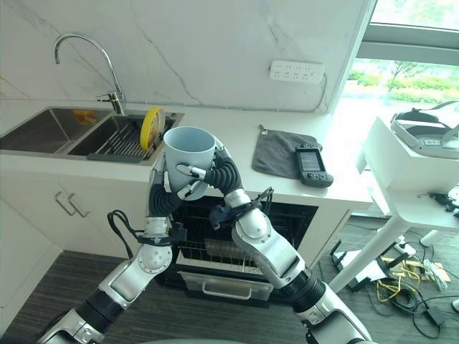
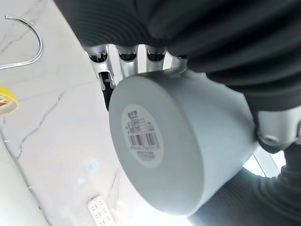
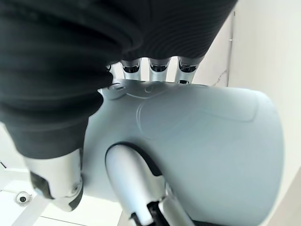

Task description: Place the dishes in the dishwasher.

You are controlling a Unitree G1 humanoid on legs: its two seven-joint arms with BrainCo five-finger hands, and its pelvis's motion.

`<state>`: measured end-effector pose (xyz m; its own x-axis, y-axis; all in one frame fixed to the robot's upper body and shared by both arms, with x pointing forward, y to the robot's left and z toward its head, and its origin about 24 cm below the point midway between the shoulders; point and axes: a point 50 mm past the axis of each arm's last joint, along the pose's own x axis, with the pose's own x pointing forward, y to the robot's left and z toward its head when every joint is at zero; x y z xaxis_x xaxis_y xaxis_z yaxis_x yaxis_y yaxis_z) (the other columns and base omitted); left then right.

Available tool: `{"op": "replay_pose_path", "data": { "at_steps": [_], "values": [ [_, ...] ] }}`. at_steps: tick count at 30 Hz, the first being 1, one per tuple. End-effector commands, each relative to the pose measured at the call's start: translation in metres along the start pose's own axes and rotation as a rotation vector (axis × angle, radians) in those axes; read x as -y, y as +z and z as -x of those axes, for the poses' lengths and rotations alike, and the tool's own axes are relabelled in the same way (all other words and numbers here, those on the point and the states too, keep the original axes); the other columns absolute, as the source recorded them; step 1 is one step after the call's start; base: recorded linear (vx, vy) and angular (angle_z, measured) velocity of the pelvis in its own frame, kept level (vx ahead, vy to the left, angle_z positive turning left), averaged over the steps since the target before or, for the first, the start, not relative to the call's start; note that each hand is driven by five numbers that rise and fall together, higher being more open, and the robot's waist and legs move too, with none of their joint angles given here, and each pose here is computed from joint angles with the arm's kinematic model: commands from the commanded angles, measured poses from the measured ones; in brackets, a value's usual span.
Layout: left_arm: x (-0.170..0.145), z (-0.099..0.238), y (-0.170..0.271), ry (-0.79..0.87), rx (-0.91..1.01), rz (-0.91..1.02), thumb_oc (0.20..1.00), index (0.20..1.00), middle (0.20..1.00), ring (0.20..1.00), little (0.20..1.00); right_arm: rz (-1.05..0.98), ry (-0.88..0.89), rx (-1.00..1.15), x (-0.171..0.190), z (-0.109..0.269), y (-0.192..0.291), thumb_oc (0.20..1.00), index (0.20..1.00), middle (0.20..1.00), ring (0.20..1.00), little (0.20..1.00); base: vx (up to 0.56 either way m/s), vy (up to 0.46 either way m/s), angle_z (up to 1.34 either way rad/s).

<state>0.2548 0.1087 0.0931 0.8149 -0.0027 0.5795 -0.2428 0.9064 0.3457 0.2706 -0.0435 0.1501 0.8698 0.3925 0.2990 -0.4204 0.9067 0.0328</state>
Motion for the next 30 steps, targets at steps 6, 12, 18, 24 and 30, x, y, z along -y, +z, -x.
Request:
{"op": "replay_pose_path", "data": {
  "at_steps": [6,12,18,24,30],
  "values": [
    [0.016,-0.016,0.023,-0.103,0.142,0.125,1.0,1.0,1.0,1.0,1.0,-0.015,0.032,0.225,-0.01,-0.021,0.043,0.2,0.2,0.2,0.2,0.2,0.0,0.0,0.0],
    [0.013,-0.016,0.025,-0.092,0.139,0.155,1.0,1.0,1.0,1.0,1.0,-0.009,-0.015,0.22,-0.001,-0.018,0.039,0.2,0.2,0.2,0.2,0.2,0.0,0.0,0.0],
    [0.007,-0.014,0.018,-0.09,0.084,0.175,1.0,1.0,1.0,1.0,1.0,-0.013,-0.093,0.207,0.015,-0.013,0.032,0.2,0.2,0.2,0.2,0.2,0.0,0.0,0.0],
    [0.001,-0.011,0.01,-0.073,0.037,0.177,1.0,1.0,1.0,1.0,1.0,-0.017,-0.148,0.198,0.027,-0.008,0.027,0.2,0.2,0.2,0.2,0.2,0.0,0.0,0.0],
    [-0.013,-0.003,-0.003,-0.027,-0.044,0.184,1.0,1.0,1.0,1.0,1.0,-0.052,-0.212,0.184,0.044,0.003,0.02,0.2,0.2,0.2,0.2,0.2,0.0,0.0,0.0]
  ]
}}
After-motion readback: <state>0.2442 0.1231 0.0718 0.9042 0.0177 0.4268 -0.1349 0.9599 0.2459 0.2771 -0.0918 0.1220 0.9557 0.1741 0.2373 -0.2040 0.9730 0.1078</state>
